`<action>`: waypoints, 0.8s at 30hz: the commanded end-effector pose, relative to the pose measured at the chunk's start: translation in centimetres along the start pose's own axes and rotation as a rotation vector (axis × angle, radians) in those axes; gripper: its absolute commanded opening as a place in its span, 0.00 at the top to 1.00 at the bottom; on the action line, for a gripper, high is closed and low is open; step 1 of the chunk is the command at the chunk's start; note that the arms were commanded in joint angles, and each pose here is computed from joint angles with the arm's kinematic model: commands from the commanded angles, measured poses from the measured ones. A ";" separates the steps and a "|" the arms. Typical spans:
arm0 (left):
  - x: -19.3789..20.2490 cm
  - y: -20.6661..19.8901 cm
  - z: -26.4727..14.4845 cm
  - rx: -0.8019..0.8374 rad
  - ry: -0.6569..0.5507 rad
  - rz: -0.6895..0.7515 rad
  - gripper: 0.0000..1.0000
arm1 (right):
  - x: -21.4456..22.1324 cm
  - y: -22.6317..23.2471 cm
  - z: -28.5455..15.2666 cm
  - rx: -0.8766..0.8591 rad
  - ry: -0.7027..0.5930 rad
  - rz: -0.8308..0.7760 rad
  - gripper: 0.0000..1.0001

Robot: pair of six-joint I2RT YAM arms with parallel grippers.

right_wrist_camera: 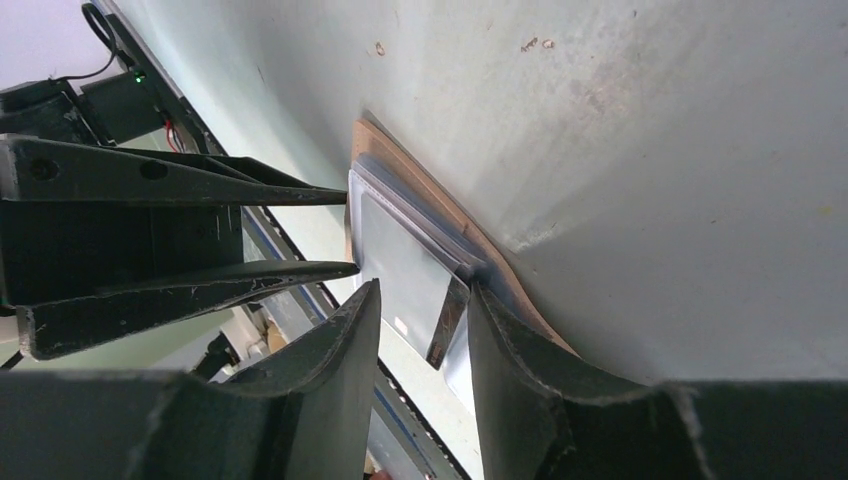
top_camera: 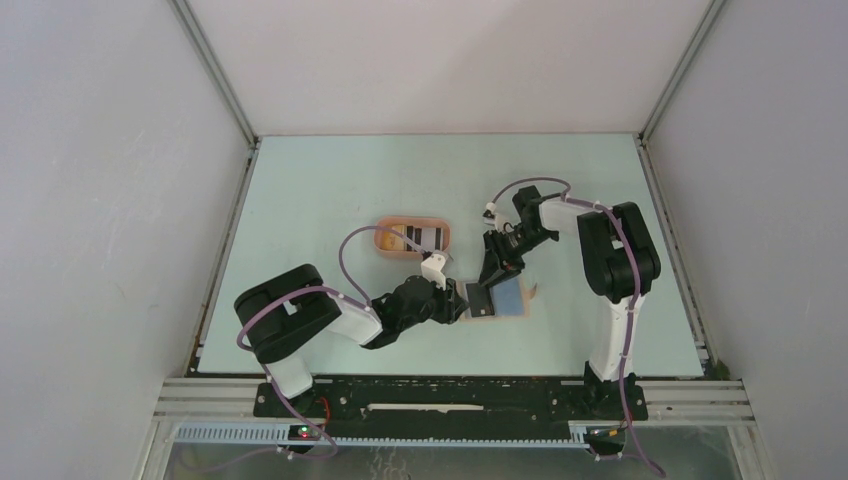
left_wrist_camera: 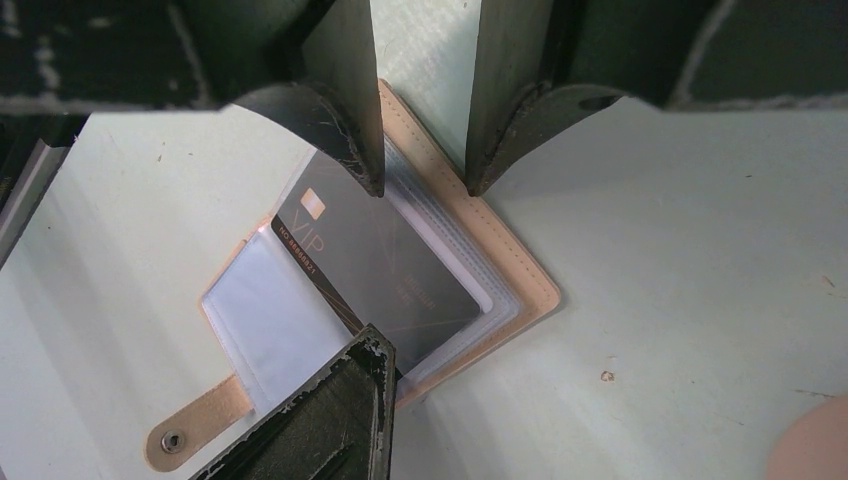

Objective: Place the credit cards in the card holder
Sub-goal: Insert the credit card into the card holder.

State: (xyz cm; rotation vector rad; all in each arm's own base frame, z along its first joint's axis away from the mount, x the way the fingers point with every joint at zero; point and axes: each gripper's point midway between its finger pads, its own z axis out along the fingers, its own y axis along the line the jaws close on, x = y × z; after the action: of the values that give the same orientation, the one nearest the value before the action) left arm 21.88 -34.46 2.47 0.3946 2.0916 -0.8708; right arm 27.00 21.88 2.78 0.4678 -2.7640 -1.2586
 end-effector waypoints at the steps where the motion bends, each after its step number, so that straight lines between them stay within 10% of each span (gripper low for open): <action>1: -1.7 -1.8 0.5 0.060 -0.051 -0.008 0.60 | -0.3 3.5 -0.4 -0.105 -0.025 -0.016 0.54; 24: -1.5 -1.3 0.3 0.048 -0.061 -0.044 0.57 | -0.3 0.8 -3.5 0.208 -0.048 -0.213 0.41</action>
State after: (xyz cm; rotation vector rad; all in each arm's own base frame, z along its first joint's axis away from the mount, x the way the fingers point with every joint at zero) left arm 22.07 -34.94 3.21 0.3598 2.0696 -0.9089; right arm 27.47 20.35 5.57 0.7122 -2.9411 -1.0982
